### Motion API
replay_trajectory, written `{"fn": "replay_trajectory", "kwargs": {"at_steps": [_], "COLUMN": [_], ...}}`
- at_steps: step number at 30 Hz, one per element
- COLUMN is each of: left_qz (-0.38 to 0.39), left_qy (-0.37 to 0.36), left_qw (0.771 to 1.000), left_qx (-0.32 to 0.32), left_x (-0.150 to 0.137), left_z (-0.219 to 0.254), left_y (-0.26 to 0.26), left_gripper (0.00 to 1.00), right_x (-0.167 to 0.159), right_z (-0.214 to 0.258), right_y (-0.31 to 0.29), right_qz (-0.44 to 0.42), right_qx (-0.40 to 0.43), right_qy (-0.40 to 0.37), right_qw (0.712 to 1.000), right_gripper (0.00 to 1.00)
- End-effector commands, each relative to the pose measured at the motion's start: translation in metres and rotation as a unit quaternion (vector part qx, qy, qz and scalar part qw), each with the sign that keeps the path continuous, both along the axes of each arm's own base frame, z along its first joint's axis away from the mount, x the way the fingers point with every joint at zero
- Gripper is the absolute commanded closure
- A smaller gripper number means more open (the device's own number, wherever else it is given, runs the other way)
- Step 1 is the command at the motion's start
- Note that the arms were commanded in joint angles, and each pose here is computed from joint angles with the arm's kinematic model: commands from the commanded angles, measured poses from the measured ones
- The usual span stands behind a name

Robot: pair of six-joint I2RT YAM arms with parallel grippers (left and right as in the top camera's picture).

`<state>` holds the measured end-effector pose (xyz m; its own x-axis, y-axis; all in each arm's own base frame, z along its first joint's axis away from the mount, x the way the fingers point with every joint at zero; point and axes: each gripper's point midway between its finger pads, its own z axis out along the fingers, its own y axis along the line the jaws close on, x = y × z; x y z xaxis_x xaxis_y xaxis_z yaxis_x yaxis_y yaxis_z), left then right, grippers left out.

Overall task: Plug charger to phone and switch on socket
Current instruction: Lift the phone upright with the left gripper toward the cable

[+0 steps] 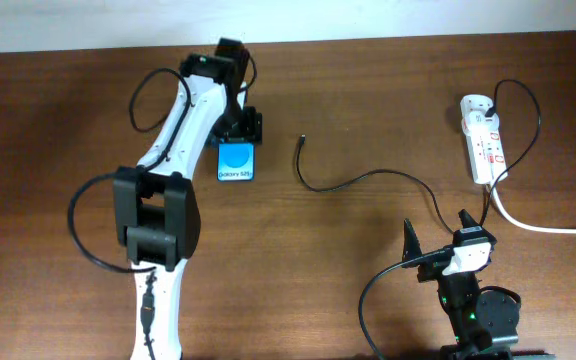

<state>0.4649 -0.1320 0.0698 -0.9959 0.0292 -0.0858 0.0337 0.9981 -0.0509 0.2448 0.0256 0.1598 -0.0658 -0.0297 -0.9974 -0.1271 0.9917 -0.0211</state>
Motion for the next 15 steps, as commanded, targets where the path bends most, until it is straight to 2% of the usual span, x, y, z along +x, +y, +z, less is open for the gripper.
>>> {"fn": "replay_trajectory", "kwargs": {"at_steps": [1, 5, 7, 8, 9, 10, 15], "left_qz": [0.01, 0.025, 0.025, 0.025, 0.026, 0.029, 0.088], "left_qy": [-0.037, -0.038, -0.031, -0.027, -0.023, -0.014, 0.013], "left_qw": [0.998, 0.995, 0.992, 0.99, 0.989, 0.983, 0.968], "left_qx": [-0.046, -0.084, -0.12, -0.134, -0.147, -0.18, -0.234], "left_x": [0.014, 0.015, 0.014, 0.013, 0.012, 0.011, 0.011], "left_z": [0.042, 0.059, 0.064, 0.065, 0.066, 0.07, 0.077], "left_y": [-0.014, -0.022, -0.03, -0.032, -0.034, -0.04, -0.041], "left_gripper": [0.36, 0.69, 0.91, 0.96, 1.0, 1.0, 1.0], "right_x": [0.0, 0.0, 0.0, 0.0, 0.0, 0.0, 0.0], "right_z": [-0.002, -0.002, -0.002, -0.002, -0.002, -0.002, -0.002], "right_y": [0.002, 0.002, 0.002, 0.002, 0.002, 0.002, 0.002], "right_qz": [0.005, 0.005, 0.005, 0.005, 0.005, 0.005, 0.005], "right_qx": [0.004, 0.004, 0.004, 0.004, 0.004, 0.004, 0.004], "right_qy": [0.001, 0.001, 0.001, 0.001, 0.001, 0.001, 0.001], "right_qw": [1.0, 1.0, 1.0, 1.0, 1.0, 1.0, 1.0], "right_gripper": [0.02, 0.02, 0.02, 0.02, 0.02, 0.02, 0.02]}}
